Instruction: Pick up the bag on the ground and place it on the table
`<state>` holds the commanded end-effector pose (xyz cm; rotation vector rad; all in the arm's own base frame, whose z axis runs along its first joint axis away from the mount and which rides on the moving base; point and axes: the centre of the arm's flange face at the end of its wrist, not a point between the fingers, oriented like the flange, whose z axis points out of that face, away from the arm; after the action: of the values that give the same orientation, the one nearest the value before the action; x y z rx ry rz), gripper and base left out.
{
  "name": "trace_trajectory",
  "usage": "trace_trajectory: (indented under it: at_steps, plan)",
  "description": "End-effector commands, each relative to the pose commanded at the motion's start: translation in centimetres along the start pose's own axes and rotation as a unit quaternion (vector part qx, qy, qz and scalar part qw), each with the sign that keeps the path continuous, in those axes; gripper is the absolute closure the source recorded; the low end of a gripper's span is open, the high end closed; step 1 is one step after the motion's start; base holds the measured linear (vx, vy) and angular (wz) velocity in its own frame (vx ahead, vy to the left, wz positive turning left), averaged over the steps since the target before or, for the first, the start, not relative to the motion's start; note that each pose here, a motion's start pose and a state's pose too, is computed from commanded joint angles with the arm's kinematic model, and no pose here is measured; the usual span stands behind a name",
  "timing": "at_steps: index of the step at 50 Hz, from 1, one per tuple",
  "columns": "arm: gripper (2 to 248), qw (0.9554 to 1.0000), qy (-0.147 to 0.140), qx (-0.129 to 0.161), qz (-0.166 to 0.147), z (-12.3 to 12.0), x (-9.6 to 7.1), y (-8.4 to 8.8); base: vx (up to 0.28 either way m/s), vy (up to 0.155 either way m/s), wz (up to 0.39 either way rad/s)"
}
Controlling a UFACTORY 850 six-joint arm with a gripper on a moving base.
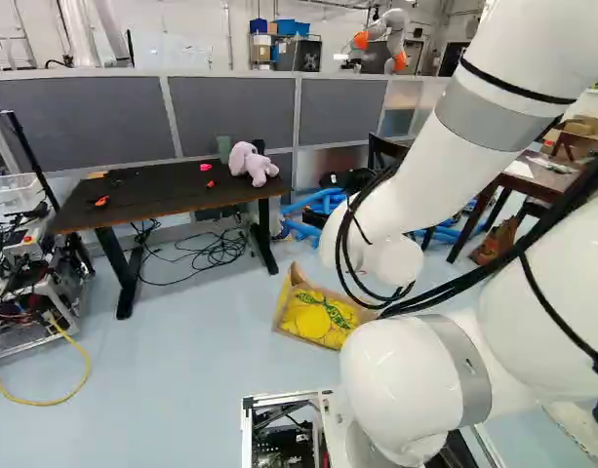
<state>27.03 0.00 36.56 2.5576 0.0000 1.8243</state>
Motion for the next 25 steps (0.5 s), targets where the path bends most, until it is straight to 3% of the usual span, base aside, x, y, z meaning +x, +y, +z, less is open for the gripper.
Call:
trace_trajectory:
  at_steps: [25]
  plan:
    - [3,1.0,0.0,0.0,0.0,0.0,0.0,0.0,0.162,0.0,-0.015]
